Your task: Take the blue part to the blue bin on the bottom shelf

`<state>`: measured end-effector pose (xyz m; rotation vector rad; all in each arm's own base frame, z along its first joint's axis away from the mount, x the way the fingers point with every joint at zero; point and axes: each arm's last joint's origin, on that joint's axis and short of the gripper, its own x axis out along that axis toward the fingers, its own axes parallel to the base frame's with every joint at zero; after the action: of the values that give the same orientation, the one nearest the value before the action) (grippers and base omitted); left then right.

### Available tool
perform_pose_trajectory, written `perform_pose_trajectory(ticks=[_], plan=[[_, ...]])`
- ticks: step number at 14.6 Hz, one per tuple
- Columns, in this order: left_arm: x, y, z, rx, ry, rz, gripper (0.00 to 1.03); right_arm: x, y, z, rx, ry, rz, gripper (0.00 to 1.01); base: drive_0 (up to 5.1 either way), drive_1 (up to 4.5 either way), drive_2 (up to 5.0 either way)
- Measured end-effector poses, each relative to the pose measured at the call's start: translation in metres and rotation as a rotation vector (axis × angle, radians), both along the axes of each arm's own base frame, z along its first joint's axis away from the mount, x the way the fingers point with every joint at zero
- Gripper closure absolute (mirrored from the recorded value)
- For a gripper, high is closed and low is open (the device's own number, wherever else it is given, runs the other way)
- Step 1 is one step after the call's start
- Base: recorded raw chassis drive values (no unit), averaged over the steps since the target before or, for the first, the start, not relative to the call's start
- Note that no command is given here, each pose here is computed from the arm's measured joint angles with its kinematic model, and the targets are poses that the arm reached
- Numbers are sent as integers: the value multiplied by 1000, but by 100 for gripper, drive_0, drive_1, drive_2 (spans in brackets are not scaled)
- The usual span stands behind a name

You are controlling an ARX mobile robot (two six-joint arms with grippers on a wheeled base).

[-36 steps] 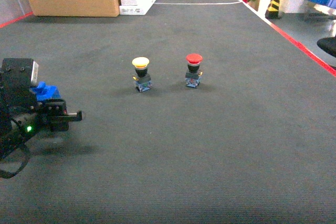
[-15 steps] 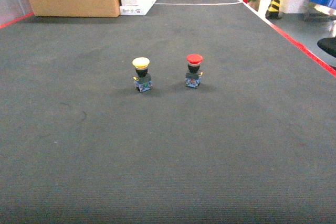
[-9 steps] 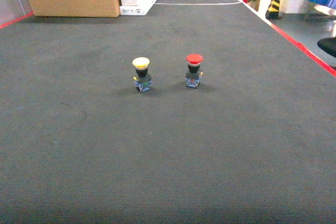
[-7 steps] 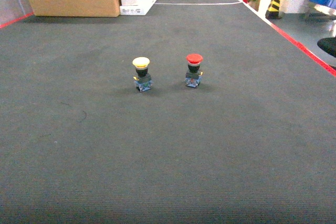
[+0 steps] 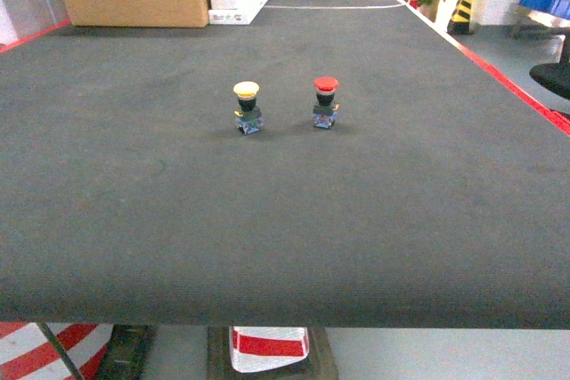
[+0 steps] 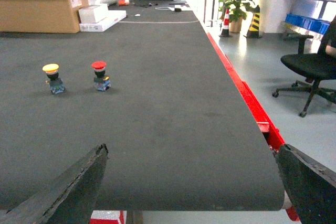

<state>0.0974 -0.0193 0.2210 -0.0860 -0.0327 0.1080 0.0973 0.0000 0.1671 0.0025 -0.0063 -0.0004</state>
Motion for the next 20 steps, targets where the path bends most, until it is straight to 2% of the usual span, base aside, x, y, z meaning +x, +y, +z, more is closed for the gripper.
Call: perform_pose_trajectory(ticks=[20], plan=[[0,0,-1,2,8,1,60,0,0,-1,0,6,0,3,-149,-149,-149]])
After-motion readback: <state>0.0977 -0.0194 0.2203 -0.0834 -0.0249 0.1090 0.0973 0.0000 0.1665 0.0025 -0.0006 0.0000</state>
